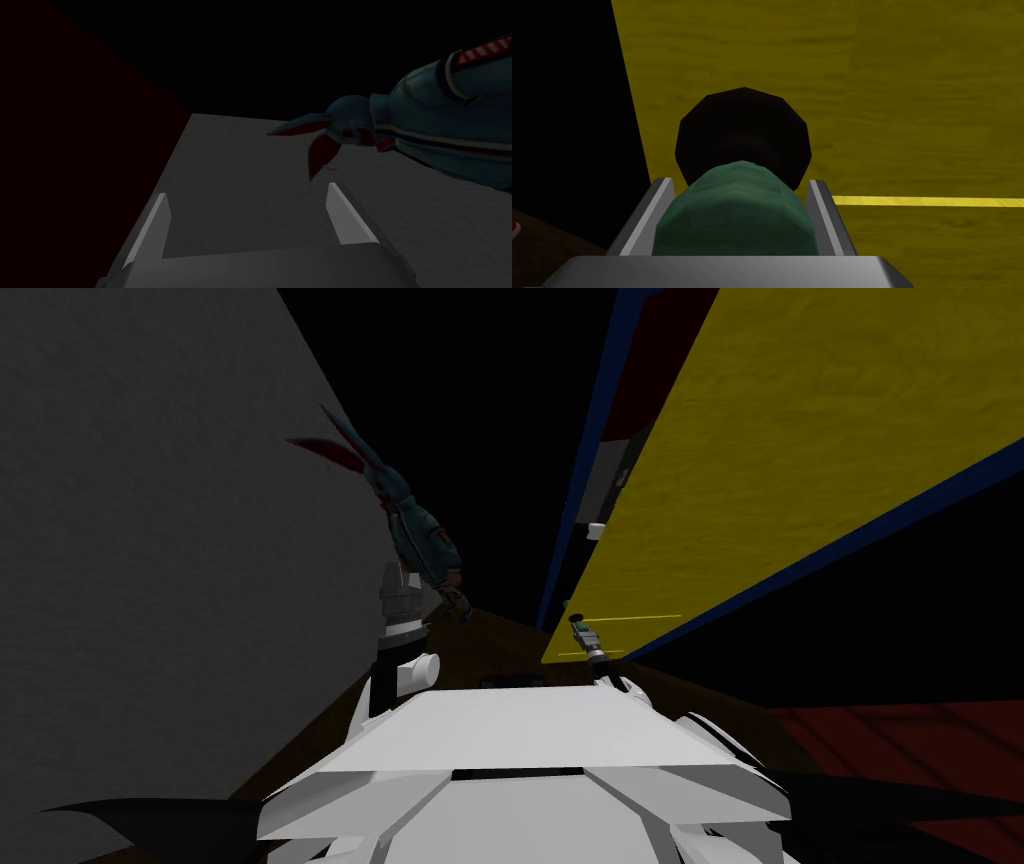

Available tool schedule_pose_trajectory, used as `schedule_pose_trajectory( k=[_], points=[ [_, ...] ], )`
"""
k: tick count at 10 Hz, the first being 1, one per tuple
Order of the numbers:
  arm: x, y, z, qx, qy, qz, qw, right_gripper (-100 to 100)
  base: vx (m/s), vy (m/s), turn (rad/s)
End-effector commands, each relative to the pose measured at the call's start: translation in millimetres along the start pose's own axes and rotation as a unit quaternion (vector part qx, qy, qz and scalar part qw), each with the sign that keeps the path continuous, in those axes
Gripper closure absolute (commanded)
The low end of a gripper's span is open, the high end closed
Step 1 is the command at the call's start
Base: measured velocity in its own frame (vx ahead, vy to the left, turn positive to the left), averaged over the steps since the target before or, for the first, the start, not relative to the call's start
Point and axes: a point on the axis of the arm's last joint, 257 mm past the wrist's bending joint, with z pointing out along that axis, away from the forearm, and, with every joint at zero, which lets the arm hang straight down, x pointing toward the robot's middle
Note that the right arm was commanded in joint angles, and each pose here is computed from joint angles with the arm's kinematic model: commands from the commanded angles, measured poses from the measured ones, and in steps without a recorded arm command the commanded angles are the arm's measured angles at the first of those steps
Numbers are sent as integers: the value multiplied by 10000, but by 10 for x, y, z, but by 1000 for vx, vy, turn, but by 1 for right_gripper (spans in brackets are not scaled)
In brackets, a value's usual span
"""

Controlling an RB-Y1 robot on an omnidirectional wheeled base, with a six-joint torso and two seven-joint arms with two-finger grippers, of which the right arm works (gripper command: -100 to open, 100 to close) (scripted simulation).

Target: Pull the door open

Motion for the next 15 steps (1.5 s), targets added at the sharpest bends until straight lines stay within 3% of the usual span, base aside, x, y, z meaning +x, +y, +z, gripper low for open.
schedule_pose_trajectory(
  k=[1, 2, 3, 11, 15],
  points=[
    [8, -30, -45, 148, 15, 34, 9999, 100, -207, -77, 66],
    [-8, -22, -34, 91, -14, 13, 10000, 100, -83, -32, 14],
    [-28, -20, -140, 198, -27, 20, 9998, 100, -147, -60, 159],
    [4, 31, -533, 651, 10, 40, 9979, 100, -200, -79, 133],
    [-22, 21, -573, 689, -31, 42, 9976, 100, -137, -70, 109]
  ],
)
